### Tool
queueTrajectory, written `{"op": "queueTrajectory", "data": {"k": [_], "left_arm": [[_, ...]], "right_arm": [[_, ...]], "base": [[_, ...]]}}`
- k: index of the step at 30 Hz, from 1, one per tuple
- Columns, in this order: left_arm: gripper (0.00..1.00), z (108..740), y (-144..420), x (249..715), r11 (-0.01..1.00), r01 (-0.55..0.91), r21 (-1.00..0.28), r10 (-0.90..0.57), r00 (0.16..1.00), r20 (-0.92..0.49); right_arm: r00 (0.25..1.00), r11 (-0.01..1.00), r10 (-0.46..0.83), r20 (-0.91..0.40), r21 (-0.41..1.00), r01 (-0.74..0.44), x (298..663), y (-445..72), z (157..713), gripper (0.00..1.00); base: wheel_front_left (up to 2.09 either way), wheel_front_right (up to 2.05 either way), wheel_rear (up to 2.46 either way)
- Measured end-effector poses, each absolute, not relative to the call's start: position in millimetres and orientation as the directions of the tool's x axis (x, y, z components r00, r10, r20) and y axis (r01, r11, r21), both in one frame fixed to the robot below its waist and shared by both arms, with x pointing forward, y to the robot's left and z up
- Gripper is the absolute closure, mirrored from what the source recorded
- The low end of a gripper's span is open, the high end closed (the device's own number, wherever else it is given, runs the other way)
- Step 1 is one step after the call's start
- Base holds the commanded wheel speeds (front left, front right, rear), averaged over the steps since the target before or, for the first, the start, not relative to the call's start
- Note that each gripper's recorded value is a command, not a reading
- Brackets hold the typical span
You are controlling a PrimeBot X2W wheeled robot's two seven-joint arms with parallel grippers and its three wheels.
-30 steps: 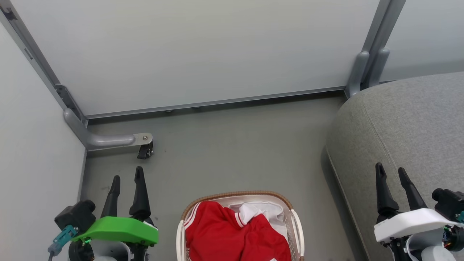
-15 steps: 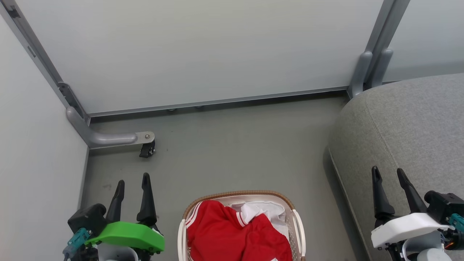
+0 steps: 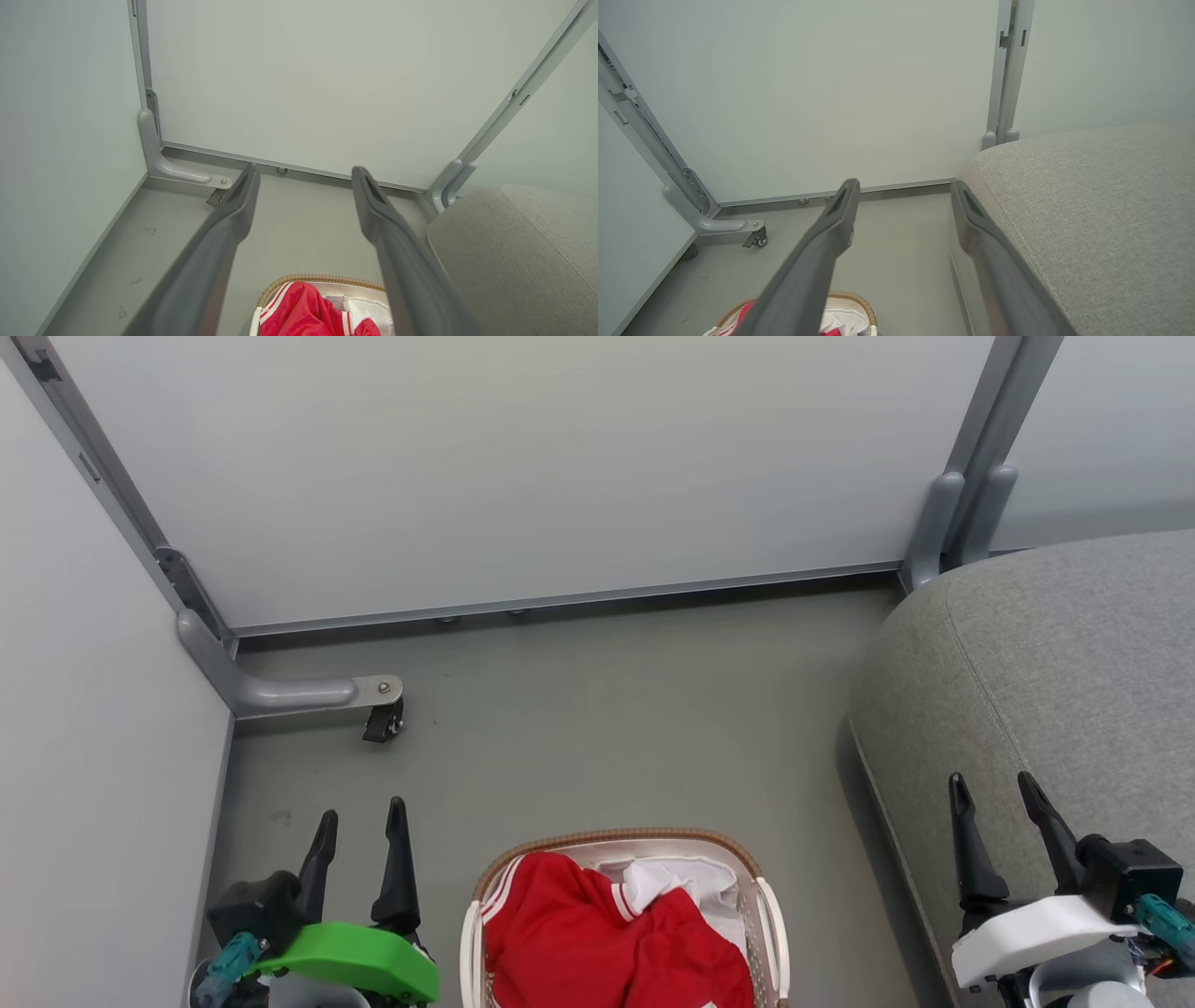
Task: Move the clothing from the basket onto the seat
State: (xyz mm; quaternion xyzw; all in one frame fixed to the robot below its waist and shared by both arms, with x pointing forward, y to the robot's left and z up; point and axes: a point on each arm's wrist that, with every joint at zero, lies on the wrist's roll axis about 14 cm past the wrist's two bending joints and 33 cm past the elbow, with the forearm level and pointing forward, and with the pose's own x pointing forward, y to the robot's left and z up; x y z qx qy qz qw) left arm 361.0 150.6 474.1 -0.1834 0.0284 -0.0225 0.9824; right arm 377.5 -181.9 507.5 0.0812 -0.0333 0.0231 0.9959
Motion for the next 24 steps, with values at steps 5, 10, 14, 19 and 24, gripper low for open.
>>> {"op": "queueTrajectory", "data": {"k": [5, 10, 14, 19, 24], "left_arm": [[0.00, 473.7, 149.8, 358.8, 0.941, 0.041, -0.337, -0.059, 0.997, -0.043], [0.00, 472.8, 151.3, 355.9, 0.952, 0.038, -0.304, -0.053, 0.998, -0.041], [0.00, 473.5, 151.9, 354.3, 0.960, 0.042, -0.276, -0.053, 0.998, -0.033], [0.00, 472.7, 151.5, 352.9, 0.968, 0.048, -0.246, -0.057, 0.998, -0.031], [0.00, 471.3, 151.5, 351.8, 0.972, 0.048, -0.231, -0.057, 0.998, -0.031]], "right_arm": [[0.997, 0.992, 0.049, 0.066, 0.116, -0.057, 374.3, -181.1, 505.2, 0.00], [0.996, 0.995, 0.062, 0.068, 0.069, -0.067, 373.6, -178.9, 505.3, 0.00], [0.995, 0.997, 0.076, 0.071, 0.029, -0.078, 372.9, -176.4, 505.4, 0.00], [0.993, 0.996, 0.090, 0.073, -0.011, -0.089, 372.7, -173.8, 505.5, 0.00], [0.993, 0.995, 0.097, 0.074, -0.032, -0.095, 372.3, -172.6, 505.1, 0.00]], "base": [[0.00, 0.00, 0.00], [0.00, 0.00, 0.00], [0.00, 0.00, 0.00], [0.00, 0.00, 0.00], [0.00, 0.00, 0.00]]}}
